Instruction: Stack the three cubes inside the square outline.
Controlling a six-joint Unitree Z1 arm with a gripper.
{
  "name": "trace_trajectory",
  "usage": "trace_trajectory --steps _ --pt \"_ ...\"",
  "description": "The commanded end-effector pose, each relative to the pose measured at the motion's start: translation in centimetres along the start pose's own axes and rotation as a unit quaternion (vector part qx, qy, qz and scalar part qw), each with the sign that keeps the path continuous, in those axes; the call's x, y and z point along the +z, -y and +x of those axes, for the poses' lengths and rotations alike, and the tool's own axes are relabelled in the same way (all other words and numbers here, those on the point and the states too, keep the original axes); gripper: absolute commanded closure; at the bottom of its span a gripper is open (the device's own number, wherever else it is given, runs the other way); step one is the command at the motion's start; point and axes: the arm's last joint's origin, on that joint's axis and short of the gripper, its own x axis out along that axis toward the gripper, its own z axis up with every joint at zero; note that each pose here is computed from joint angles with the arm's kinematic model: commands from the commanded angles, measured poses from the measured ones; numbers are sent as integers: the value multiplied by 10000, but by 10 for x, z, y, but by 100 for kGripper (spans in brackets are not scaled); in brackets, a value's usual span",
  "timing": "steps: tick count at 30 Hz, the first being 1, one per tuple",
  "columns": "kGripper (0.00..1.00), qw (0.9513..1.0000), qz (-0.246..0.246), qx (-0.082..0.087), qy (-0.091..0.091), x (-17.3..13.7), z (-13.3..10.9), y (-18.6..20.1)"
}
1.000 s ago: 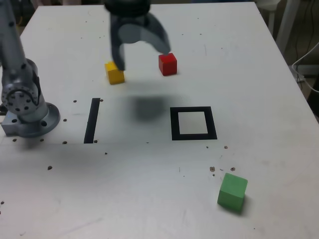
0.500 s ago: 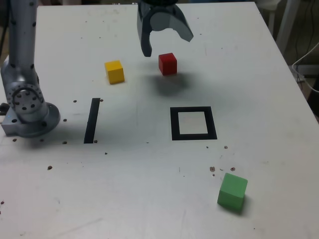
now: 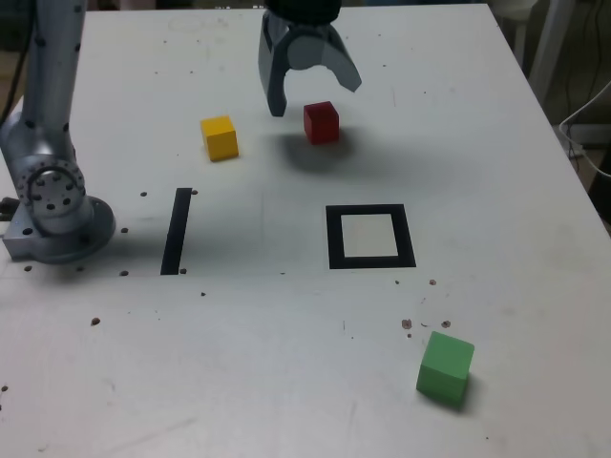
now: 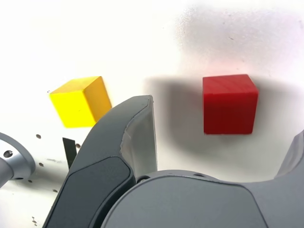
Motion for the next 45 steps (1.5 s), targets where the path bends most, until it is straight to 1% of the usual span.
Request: trace_trajectory --steps 1,8,16,20,27,34,38,45 --pt "2 10000 9 -14 -50 6 8 -1" --pt "4 9999 -19 -39 -109 20 24 -6" --pt "10 9999 -57 -93 -132 25 26 -11" --pt "15 9998 -60 -109 -159 27 29 -11" --pt "29 9996 -50 -163 -226 29 31 -11" --pt "31 9994 -8 -210 -285 31 36 -11" --pt "35 9994 2 -203 -280 31 36 -11" --pt "41 9997 42 -153 -183 34 33 -10"
